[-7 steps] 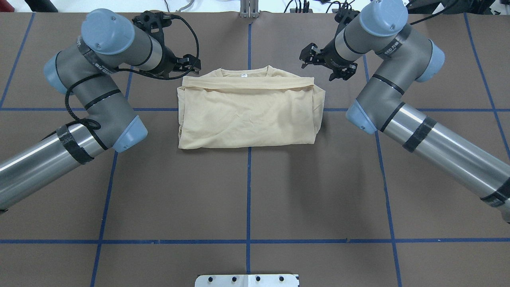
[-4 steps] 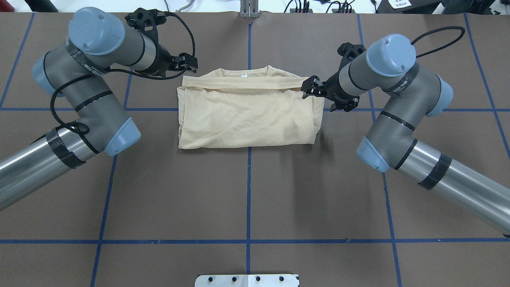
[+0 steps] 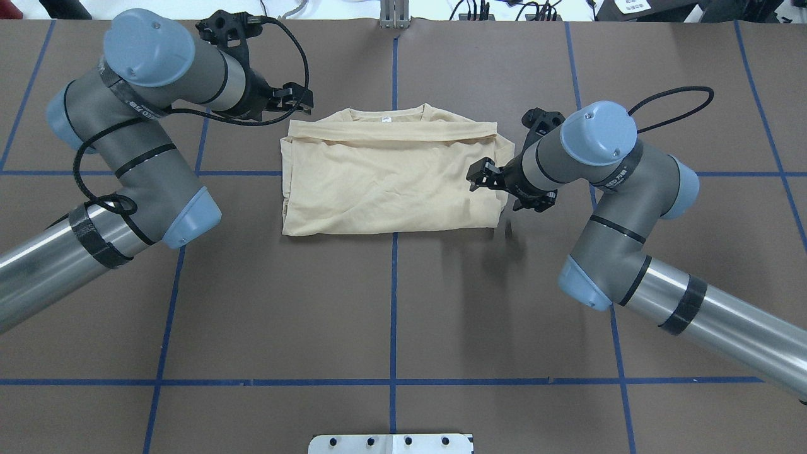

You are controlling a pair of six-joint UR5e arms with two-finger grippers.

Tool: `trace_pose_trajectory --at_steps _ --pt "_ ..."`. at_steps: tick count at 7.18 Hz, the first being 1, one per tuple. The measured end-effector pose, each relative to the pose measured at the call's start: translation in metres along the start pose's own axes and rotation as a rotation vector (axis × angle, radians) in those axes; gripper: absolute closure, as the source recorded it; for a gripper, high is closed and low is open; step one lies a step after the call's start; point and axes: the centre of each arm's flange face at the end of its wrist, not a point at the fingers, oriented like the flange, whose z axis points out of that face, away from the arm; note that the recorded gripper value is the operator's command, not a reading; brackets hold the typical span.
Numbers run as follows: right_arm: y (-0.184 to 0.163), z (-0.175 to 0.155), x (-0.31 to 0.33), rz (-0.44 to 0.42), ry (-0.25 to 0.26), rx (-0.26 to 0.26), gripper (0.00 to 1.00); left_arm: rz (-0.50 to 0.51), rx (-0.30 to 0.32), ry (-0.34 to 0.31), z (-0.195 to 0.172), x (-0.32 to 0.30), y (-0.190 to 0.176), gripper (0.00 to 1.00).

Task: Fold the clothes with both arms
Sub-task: 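Grasp the folded shirt's side with the right gripper and drag it nearer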

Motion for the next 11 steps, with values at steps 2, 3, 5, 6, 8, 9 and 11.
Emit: trace_pose_trajectory --at_steps 2,3,5,6,8,9,11 --pt "0.007 0.004 0.001 -0.004 0.005 -0.01 0.36 0.001 0.0 0.0 0.0 -0.001 0.0 0.01" --pt "0.008 0.004 -0.001 -0.004 0.008 -0.013 0.69 0.0 0.0 -0.002 0.0 -0.001 0.0 0.01" --pt "0.011 0.002 -0.008 0.002 0.014 -0.015 1.0 -0.001 -0.002 -0.005 0.002 -0.002 0.0 0.01" --pt "0.015 0.003 -0.009 0.001 0.016 -0.019 1.0 -0.001 -0.003 -0.006 0.002 -0.003 0.0 0.01" --pt "0.023 0.005 -0.012 -0.007 0.014 -0.03 1.0 -0.002 -0.003 -0.009 0.004 -0.004 0.0 0.01" --pt "0.026 0.003 -0.014 -0.011 0.008 -0.037 1.0 -0.002 -0.003 -0.01 0.004 -0.004 0.0 0.01" --pt "0.04 -0.006 -0.019 -0.027 -0.013 -0.057 1.0 -0.002 -0.003 -0.009 0.003 -0.004 0.0 0.01"
